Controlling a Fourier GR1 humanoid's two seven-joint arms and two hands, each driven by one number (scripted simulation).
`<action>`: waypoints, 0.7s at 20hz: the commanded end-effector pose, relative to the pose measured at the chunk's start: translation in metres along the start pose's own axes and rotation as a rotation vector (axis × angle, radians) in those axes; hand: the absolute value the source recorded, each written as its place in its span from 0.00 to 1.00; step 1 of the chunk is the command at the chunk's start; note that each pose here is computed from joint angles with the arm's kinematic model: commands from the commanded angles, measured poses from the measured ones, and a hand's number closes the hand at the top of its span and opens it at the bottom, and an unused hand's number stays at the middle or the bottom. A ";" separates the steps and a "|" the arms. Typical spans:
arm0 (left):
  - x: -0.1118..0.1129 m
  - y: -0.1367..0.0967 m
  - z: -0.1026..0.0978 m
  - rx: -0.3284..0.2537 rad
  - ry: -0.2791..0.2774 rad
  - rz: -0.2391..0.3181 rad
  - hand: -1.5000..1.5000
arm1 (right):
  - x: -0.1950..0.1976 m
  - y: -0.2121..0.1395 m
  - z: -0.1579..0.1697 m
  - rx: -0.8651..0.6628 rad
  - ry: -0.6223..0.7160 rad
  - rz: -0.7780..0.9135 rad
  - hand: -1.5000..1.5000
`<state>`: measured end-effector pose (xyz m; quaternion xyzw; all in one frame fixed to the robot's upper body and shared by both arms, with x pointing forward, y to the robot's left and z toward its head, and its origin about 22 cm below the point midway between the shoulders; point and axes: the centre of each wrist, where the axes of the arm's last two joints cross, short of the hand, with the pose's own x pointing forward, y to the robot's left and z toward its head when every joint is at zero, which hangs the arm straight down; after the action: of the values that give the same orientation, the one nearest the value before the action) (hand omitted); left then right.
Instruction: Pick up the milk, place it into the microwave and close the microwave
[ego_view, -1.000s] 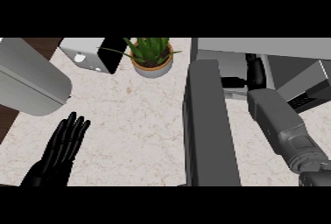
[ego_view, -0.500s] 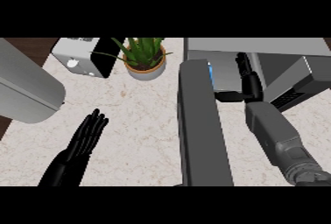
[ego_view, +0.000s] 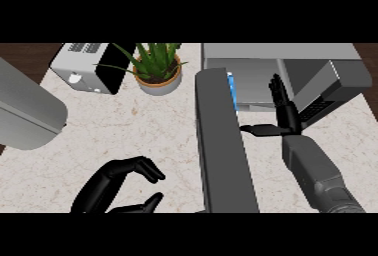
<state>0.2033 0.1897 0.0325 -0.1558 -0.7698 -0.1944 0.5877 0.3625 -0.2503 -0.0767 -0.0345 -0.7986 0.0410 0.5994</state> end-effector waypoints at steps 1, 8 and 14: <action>-0.021 -0.012 -0.012 -0.061 0.041 -0.003 1.00 | -0.013 -0.012 0.027 0.018 -0.019 -0.046 0.00; -0.029 -0.019 -0.048 -0.107 0.104 -0.100 1.00 | -0.029 -0.035 0.078 0.048 -0.022 -0.026 0.00; -0.055 -0.043 -0.058 -0.270 0.178 -0.079 1.00 | -0.014 -0.027 0.085 0.051 -0.068 -0.033 0.00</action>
<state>0.2387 0.1364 -0.0043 -0.1685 -0.7077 -0.3025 0.6158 0.3014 -0.2833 -0.1103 -0.0123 -0.8074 0.0536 0.5874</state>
